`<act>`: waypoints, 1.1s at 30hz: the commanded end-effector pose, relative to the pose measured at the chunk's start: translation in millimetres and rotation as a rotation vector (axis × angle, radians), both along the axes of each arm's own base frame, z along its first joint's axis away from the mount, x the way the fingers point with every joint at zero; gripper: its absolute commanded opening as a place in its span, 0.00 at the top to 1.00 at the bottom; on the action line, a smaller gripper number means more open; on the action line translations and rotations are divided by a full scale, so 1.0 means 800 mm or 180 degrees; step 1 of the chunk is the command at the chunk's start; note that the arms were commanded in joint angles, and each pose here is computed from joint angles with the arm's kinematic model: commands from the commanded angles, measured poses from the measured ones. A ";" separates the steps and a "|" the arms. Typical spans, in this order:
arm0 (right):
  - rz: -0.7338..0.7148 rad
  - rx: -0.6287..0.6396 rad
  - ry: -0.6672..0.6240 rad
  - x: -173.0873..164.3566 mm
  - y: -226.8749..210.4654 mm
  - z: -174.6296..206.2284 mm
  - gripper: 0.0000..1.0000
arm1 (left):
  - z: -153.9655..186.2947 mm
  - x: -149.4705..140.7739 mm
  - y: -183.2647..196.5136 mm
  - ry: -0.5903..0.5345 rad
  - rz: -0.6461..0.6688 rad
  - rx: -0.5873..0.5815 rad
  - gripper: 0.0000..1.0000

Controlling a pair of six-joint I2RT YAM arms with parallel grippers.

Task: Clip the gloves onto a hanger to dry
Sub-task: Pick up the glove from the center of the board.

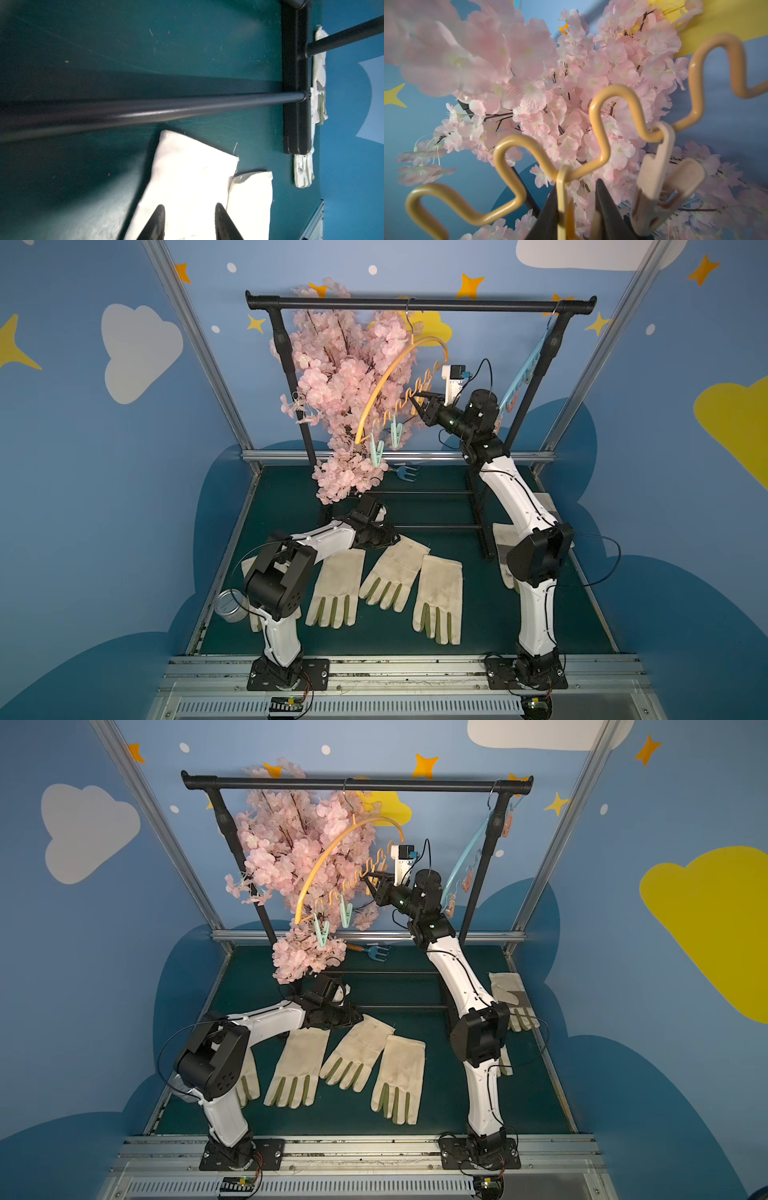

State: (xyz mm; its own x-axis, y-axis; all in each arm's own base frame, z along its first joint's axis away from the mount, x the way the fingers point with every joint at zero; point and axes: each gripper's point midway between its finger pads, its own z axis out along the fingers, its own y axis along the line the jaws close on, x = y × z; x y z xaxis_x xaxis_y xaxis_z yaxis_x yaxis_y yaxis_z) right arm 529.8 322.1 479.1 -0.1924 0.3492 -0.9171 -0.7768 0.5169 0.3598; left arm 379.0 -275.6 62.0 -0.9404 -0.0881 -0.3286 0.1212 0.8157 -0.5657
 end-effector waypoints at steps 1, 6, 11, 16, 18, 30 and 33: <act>0.0028 0.0042 -0.0100 -0.018 -0.004 0.025 0.83 | -0.008 0.017 -0.008 -0.0133 -0.0079 0.0158 0.59; 0.0039 0.0037 -0.0084 -0.018 -0.004 0.023 0.83 | -0.029 0.027 -0.006 -0.0283 -0.0157 0.0566 0.50; 0.0037 0.0044 -0.0092 -0.017 -0.004 0.023 0.83 | -0.043 0.034 0.001 -0.0430 -0.0176 0.0987 0.41; 0.0044 0.0043 -0.0074 -0.017 -0.003 0.021 0.83 | -0.067 0.025 -0.002 -0.0347 -0.0361 0.1247 0.32; 0.0050 0.0049 -0.0073 -0.016 -0.003 0.020 0.83 | -0.078 0.019 -0.004 -0.0301 -0.0412 0.1335 0.32; 0.0065 0.0075 -0.0047 -0.016 -0.002 0.018 0.84 | -0.079 -0.004 0.007 -0.0337 -0.0285 0.1466 0.97; 0.0079 0.0081 -0.0053 -0.018 -0.001 0.019 0.84 | -0.046 0.003 0.007 -0.0548 -0.0188 0.1325 0.97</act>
State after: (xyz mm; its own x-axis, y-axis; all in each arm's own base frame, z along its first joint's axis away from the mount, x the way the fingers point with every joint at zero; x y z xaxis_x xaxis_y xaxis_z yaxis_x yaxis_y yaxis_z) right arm 529.3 323.1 476.9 -0.1994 0.3523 -0.9144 -0.7781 0.5102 0.3663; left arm 397.2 -282.5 23.3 -0.8518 0.1369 -0.5057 0.2548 0.9516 -0.1717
